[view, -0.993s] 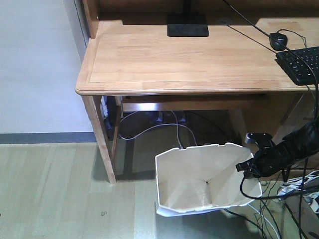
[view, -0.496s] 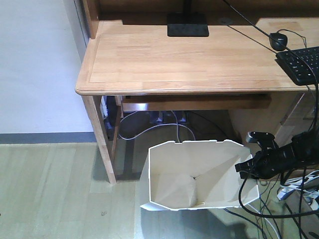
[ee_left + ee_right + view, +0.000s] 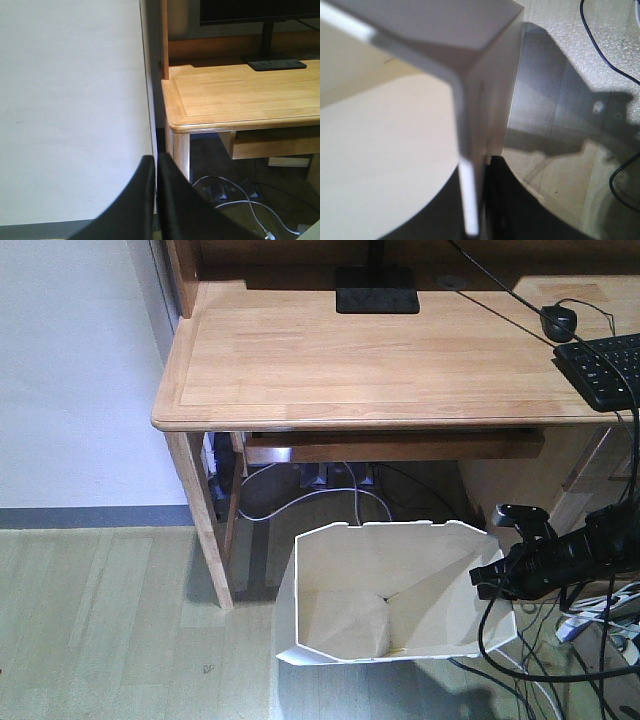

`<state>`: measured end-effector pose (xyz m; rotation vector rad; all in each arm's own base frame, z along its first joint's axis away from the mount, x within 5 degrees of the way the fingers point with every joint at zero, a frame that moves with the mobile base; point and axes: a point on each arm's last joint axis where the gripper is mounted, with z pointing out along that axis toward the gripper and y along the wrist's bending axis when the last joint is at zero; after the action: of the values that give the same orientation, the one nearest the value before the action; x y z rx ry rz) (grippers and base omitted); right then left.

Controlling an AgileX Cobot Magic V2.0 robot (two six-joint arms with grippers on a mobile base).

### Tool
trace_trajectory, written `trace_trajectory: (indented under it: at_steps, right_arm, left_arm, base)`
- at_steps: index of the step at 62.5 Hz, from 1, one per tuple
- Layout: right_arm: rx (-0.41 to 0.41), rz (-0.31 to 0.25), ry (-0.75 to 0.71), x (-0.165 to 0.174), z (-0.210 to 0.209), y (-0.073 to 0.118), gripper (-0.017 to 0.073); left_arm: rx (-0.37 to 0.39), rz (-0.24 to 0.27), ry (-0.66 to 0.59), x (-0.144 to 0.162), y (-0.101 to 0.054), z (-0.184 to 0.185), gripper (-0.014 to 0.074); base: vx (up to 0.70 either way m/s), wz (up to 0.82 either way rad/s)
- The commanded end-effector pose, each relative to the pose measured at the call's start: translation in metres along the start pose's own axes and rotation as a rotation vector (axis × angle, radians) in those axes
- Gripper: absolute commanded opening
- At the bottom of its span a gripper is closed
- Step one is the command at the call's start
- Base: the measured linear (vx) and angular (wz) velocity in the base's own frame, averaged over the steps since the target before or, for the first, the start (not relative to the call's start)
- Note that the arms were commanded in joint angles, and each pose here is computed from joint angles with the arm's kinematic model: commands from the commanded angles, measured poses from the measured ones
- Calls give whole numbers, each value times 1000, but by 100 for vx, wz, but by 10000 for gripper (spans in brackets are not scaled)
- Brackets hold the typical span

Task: Move trash bin to bedside with robot
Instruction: 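Hold the bin with the right gripper while the base turns away from the desk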

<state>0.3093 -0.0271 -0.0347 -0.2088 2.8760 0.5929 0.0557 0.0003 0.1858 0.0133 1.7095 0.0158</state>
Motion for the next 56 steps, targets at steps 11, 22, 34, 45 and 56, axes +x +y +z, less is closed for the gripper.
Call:
trace_trajectory:
  at_steps: [11,22,34,45,56]
  right_arm:
    - [-182,-9,-115,-22,-24,22,-6]
    - [-185,-9,-115,-22,-24,22,-6]
    - [-185,-8,-115,-22,-24,22,-6]
    - [-186,-8,-115,-22,-24,22,-6]
    - [-186,-8,-115,-22,-24,22,-6]
  left_arm:
    - [3,-4,-64,-1,0,0,-6]
    - [3,-4,-64,-1,0,0,-6]
    - [3,-4,-64,-1,0,0,-6]
    - [3,-4,-64,-1,0,0,-6]
    - [3,-4,-64,-1,0,0,-6]
  base:
    - [0,0]
    - [0,2]
    - [-3,12]
    - [-6,30]
    - [-6,49]
